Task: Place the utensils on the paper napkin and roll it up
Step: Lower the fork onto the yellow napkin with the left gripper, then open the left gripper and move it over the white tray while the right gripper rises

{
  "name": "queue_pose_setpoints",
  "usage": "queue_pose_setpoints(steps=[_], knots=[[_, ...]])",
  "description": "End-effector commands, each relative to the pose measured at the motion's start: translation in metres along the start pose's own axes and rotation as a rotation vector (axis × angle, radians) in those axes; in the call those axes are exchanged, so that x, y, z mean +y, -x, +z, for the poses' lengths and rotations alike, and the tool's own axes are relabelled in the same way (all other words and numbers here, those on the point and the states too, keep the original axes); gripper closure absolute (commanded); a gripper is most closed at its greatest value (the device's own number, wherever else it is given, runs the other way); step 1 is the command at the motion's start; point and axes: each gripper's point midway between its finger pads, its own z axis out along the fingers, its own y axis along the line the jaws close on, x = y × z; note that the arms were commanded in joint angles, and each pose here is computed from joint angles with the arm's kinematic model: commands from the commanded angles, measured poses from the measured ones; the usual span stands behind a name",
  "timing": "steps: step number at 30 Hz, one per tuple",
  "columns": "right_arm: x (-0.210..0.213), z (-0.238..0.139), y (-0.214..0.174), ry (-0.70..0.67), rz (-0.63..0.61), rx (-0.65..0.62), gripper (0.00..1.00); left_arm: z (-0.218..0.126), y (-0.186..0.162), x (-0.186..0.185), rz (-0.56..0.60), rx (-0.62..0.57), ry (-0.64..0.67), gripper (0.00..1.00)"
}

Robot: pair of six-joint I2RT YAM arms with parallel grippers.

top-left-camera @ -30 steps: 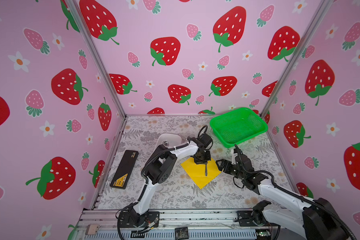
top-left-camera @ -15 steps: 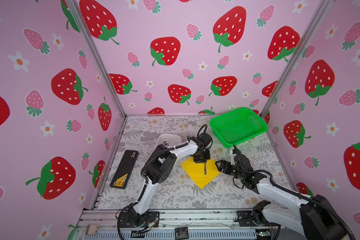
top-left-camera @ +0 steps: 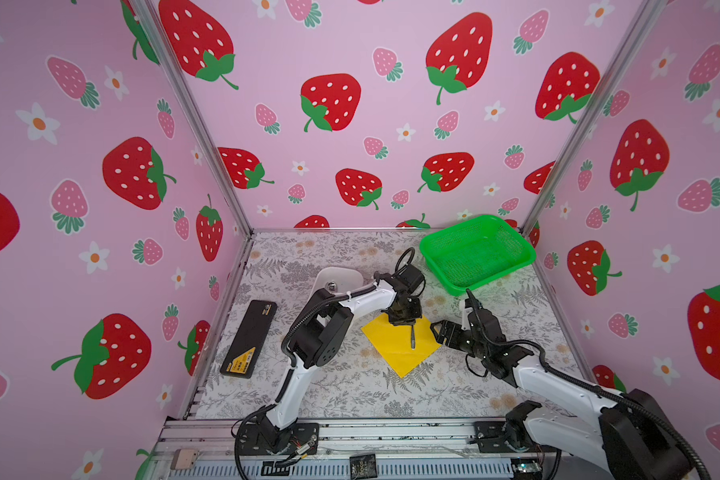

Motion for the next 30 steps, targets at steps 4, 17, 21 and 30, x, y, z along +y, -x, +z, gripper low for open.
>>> queue_pose_setpoints(steps=[4, 17, 21, 30], knots=[[0.005, -0.003, 0.007, 0.005, -0.002, -0.012, 0.14, -0.003, -0.001, 0.002, -0.01, -0.002, 0.006, 0.89], [0.005, -0.002, 0.008, 0.004, 0.0, -0.01, 0.14, -0.005, -0.002, 0.003, -0.009, -0.008, 0.001, 0.83], [0.005, -0.002, 0.008, 0.002, 0.001, -0.009, 0.14, -0.005, -0.002, 0.004, -0.012, -0.009, 0.002, 0.79], [0.012, -0.006, 0.014, 0.023, -0.029, -0.027, 0.14, -0.043, 0.005, -0.008, 0.038, -0.119, -0.028, 0.68]])
